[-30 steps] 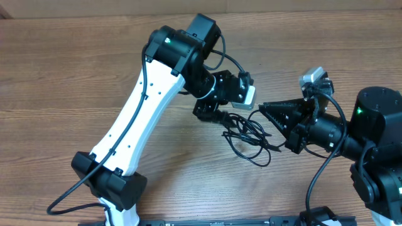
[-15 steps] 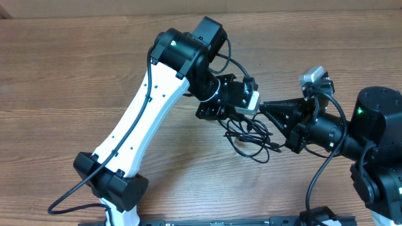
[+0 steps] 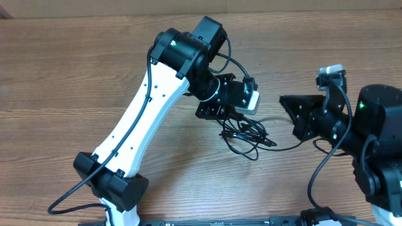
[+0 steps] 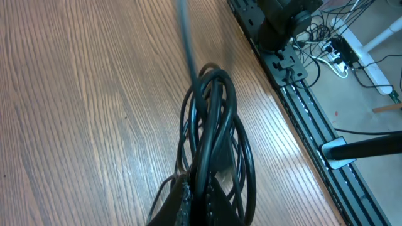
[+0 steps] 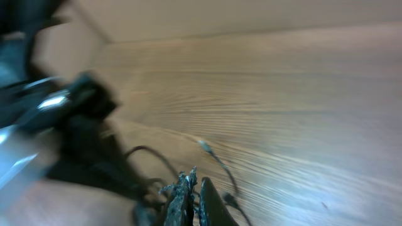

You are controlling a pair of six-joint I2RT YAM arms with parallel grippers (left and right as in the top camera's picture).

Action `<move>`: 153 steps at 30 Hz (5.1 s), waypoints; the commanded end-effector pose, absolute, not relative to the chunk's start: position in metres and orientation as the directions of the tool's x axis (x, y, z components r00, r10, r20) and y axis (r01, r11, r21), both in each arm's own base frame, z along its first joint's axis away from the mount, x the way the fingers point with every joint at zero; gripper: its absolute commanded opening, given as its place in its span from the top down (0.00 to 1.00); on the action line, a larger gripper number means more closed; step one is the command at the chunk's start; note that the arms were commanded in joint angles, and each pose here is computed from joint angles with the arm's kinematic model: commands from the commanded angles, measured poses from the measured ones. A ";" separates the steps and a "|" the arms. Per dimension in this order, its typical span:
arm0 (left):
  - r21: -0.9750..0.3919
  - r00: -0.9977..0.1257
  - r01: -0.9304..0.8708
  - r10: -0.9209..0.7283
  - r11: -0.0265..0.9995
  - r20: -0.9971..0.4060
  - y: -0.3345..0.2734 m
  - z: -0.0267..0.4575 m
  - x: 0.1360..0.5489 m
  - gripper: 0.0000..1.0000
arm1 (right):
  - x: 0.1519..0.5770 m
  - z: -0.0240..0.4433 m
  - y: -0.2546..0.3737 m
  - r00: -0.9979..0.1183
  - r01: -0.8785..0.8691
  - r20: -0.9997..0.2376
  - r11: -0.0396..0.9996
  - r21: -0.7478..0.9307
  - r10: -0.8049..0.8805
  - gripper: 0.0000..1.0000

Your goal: Untangle cables

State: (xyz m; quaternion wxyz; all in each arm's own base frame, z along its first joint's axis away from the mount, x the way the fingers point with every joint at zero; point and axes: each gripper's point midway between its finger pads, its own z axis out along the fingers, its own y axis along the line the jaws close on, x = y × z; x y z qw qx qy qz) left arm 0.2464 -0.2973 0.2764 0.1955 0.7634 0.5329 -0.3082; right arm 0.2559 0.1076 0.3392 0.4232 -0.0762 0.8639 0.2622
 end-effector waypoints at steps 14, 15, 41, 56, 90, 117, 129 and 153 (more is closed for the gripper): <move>-0.008 0.265 0.928 0.673 -0.373 -0.690 -0.299 0.283 0.242 0.96 | 0.274 0.304 0.084 -0.722 -0.270 -0.691 0.900 0.342 0.046 0.88; -0.007 0.267 0.928 0.678 -0.372 -0.685 -0.298 0.282 0.243 0.96 | 0.271 0.304 0.093 -0.706 -0.357 -0.708 0.874 0.330 -0.022 0.79; 0.003 0.275 0.932 0.702 -0.362 -0.657 -0.295 0.278 0.247 0.96 | 0.221 0.251 0.142 -0.609 -0.779 -0.666 0.482 0.400 -0.431 0.96; -0.058 0.205 0.953 0.771 -0.298 -0.602 -0.285 0.270 0.247 0.96 | 0.260 0.296 0.123 -0.689 -0.641 -0.715 0.564 0.520 -0.123 0.96; -0.050 0.205 0.951 0.743 -0.305 -0.637 -0.291 0.275 0.247 0.96 | 0.262 0.294 0.031 -0.758 -0.345 -0.620 0.682 0.645 0.203 0.01; -0.261 -0.273 0.962 0.344 0.082 -0.899 -0.375 0.377 0.324 0.96 | 0.234 0.280 0.046 -0.799 -0.389 -0.590 0.654 0.649 0.111 0.06; -0.279 -0.296 0.955 0.233 0.105 -0.926 -0.385 0.406 0.338 0.96 | 0.225 0.277 0.080 -0.809 -0.477 -0.587 0.589 0.653 -0.005 0.13; -0.269 -0.292 0.953 0.188 0.136 -0.938 -0.387 0.417 0.347 0.96 | 0.297 0.242 0.102 -0.917 -0.201 -0.379 0.678 0.707 0.124 0.09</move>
